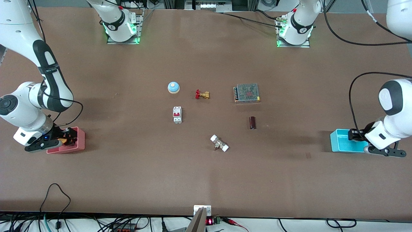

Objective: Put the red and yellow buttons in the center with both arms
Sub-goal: 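Lift the red button with the left gripper toward the table center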

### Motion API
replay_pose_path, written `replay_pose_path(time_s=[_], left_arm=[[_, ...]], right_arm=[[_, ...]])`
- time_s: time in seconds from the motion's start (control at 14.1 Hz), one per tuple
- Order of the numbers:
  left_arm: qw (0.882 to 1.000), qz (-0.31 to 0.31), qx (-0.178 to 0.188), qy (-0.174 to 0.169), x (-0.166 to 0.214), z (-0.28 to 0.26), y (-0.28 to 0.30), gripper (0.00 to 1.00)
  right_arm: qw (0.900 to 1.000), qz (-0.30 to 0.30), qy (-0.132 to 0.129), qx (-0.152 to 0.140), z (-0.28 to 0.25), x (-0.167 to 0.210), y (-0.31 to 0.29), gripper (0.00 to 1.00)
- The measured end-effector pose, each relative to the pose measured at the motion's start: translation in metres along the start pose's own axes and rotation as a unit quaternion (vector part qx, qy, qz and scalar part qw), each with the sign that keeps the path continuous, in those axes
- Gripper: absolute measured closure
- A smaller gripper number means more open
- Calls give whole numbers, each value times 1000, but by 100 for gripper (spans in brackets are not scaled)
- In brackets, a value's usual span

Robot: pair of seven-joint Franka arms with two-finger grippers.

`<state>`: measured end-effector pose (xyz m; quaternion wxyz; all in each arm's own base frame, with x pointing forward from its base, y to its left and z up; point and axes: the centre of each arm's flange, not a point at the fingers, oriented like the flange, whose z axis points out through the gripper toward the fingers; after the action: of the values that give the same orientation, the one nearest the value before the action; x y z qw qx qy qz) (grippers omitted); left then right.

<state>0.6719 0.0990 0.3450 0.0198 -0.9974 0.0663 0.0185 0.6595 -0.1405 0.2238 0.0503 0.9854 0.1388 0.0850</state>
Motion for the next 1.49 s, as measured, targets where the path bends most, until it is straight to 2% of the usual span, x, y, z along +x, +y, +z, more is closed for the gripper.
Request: replay_pose_path(time_s=[0.14, 0.28, 0.35, 0.5, 0.57, 0.64, 0.71, 0.78, 0.99, 1.28, 1.49], left_arm=[[1000, 4, -12, -12, 4, 4, 41, 55], [999, -7, -22, -37, 2, 30, 87, 55], [998, -12, -23, -51, -1, 43, 113, 55], [997, -19, -20, -68, -6, 61, 161, 55], [998, -19, -19, -63, -8, 69, 180, 55], [998, -21, -20, -52, -11, 79, 195, 55], [999, -25, -23, -37, -16, 92, 205, 55], [999, -31, -27, -22, -24, 108, 213, 55], [998, -53, -37, 1, -50, 146, 233, 55], [997, -65, -42, 11, -57, 153, 245, 55], [996, -71, -44, 21, -61, 154, 245, 55]], right_arm=[[1000, 0, 0, 0, 0, 0, 0, 7], [1000, -1, 0, 0, 0, 0, 0, 28], [1000, -1, 0, 1, 0, 0, -1, 28], [1000, -9, 0, 1, 0, 0, -1, 45], [1000, -14, 0, 1, 0, 0, -1, 51], [1000, -17, 1, 1, 0, 0, 0, 51], [1000, -18, 1, 1, 0, 0, 0, 59], [1000, -18, 1, 1, 0, 0, 0, 64], [1000, -23, 1, 1, 0, 0, 0, 64], [999, -36, -1, 1, -3, 0, 2, 64], [998, -44, -31, 12, -36, 2, 9, 64]])
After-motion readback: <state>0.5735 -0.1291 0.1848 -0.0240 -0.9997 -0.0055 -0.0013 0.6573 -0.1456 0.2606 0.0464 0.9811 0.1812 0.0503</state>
